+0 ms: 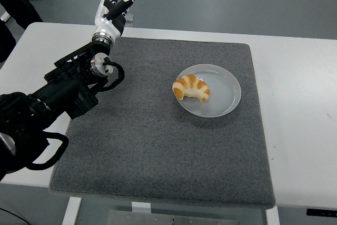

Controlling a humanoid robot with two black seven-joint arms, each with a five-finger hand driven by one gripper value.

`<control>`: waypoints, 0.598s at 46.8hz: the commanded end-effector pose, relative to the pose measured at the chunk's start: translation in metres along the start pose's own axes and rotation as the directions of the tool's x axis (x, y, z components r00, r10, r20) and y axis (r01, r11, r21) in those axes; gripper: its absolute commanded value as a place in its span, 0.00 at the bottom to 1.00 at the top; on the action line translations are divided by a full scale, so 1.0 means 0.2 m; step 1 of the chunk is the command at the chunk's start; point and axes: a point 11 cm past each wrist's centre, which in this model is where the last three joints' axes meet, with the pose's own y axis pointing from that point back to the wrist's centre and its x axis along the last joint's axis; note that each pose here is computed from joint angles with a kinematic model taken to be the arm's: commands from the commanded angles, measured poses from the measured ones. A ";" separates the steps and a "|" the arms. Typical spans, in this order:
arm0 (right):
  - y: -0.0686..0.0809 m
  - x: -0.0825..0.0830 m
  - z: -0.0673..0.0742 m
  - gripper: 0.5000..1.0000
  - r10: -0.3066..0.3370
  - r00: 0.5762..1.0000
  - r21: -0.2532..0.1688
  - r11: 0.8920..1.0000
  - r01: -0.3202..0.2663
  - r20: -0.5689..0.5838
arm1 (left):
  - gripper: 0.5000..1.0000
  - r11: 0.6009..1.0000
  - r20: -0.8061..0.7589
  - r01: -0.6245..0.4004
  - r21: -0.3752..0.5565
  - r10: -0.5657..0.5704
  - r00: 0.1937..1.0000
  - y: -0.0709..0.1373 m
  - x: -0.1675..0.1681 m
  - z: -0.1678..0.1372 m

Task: Place the bread on the plate

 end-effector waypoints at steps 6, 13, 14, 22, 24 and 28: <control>0.00 0.00 0.00 0.90 0.001 1.000 -0.001 1.000 -0.001 0.002 | 1.00 0.999 -0.083 -0.020 -0.028 0.018 0.996 0.03 0.11 0.08; 0.00 0.00 0.00 0.90 0.001 1.000 -0.001 1.000 -0.001 0.002 | 1.00 0.999 -0.095 0.011 -0.044 -0.015 0.995 0.06 0.15 0.19; 0.00 0.00 0.00 0.90 0.001 1.000 -0.001 1.000 -0.001 0.002 | 1.00 0.999 -0.095 0.015 -0.045 -0.019 0.995 0.06 0.15 0.20; 0.00 0.00 0.00 0.90 -0.001 1.000 -0.001 1.000 0.001 0.002 | 1.00 0.999 -0.073 -0.021 -0.046 0.017 0.997 0.09 0.24 0.22; 0.00 0.00 0.00 0.90 0.001 1.000 0.001 1.000 -0.001 0.002 | 1.00 0.998 -0.070 -0.026 -0.050 0.023 0.997 0.09 0.26 0.23; 0.00 0.00 0.00 0.90 0.001 1.000 -0.001 1.000 -0.001 0.002 | 1.00 0.998 -0.066 -0.031 -0.052 0.027 0.997 0.09 0.28 0.24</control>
